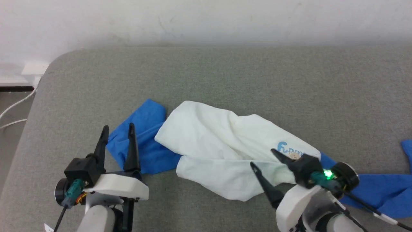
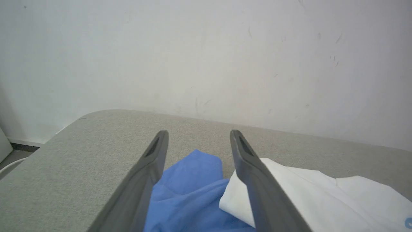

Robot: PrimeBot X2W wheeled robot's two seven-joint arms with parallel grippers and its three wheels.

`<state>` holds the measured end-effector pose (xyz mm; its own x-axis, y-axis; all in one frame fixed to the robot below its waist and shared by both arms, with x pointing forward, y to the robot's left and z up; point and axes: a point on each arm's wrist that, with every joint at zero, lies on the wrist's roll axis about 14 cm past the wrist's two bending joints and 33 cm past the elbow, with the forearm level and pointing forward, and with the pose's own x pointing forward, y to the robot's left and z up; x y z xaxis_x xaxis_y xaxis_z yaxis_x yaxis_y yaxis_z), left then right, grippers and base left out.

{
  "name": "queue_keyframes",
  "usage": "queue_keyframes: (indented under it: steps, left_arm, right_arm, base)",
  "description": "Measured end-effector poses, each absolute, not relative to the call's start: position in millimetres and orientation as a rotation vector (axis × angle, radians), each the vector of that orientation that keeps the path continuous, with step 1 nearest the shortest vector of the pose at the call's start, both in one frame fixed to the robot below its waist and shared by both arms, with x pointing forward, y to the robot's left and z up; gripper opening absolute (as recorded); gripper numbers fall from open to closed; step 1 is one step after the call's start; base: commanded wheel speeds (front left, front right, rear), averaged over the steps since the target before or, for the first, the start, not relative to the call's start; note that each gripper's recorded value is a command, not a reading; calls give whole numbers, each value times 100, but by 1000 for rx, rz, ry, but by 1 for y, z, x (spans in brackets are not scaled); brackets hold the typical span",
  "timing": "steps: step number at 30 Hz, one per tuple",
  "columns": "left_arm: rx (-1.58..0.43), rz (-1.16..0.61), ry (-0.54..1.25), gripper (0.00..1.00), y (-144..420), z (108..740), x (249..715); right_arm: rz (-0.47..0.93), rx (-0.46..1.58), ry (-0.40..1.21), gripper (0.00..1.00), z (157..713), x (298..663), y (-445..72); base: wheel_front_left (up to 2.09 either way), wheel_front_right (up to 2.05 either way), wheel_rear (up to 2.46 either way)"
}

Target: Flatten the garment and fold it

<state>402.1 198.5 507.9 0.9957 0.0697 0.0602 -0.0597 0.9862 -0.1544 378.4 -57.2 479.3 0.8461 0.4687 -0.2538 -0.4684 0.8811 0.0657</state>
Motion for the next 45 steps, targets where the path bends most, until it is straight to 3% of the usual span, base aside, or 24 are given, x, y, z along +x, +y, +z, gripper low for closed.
queue_keyframes:
  steps: [7, 15, 17, 18, 26, 30, 34, 35, 36, 37, 40, 45]
  left_arm:
    - [-161, 54, -70, 100, 188, 505, 408]
    - [-168, 66, -53, 100, 191, 497, 411]
    - [-168, 69, -47, 100, 192, 494, 411]
    - [-169, 73, -45, 100, 192, 494, 411]
    - [-168, 68, -54, 100, 191, 497, 408]
    - [-166, 63, -73, 100, 191, 504, 406]
    - [-167, 55, -85, 100, 189, 509, 402]
    - [-163, 49, -86, 100, 188, 509, 400]
    - [-164, 43, -86, 100, 186, 509, 399]
    - [-164, 39, -86, 100, 185, 510, 399]
    - [-166, 22, -94, 100, 180, 513, 399]
    - [-168, 11, -93, 100, 177, 513, 398]
  right_arm:
    - [683, -206, 396, 100, 445, 369, -35]
    - [751, -295, 592, 100, 397, 369, -30]
    - [761, -294, 641, 20, 388, 366, -30]
    - [769, -288, 647, 0, 387, 365, -28]
    - [815, -182, 661, 0, 404, 353, -17]
    - [888, -107, 833, 0, 402, 307, -20]
    - [765, -130, 1017, 0, 388, 285, -77]
    - [718, -129, 1031, 43, 388, 285, -91]
    - [677, -121, 1035, 59, 390, 286, -101]
    - [647, -107, 1029, 100, 393, 286, -107]
    - [570, -38, 928, 100, 413, 297, -112]
    - [451, 76, 556, 100, 475, 346, -113]
  base:
    - [0, 0, 0]
    - [0, 0, 0]
    - [0, 0, 0]
    - [0, 0, 0]
    - [0, 0, 0]
    - [0, 0, 0]
    - [0, 0, 0]
    - [0, 0, 0]
    - [0, 0, 0]
    - [0, 0, 0]
    - [0, 0, 0]
    - [0, 0, 0]
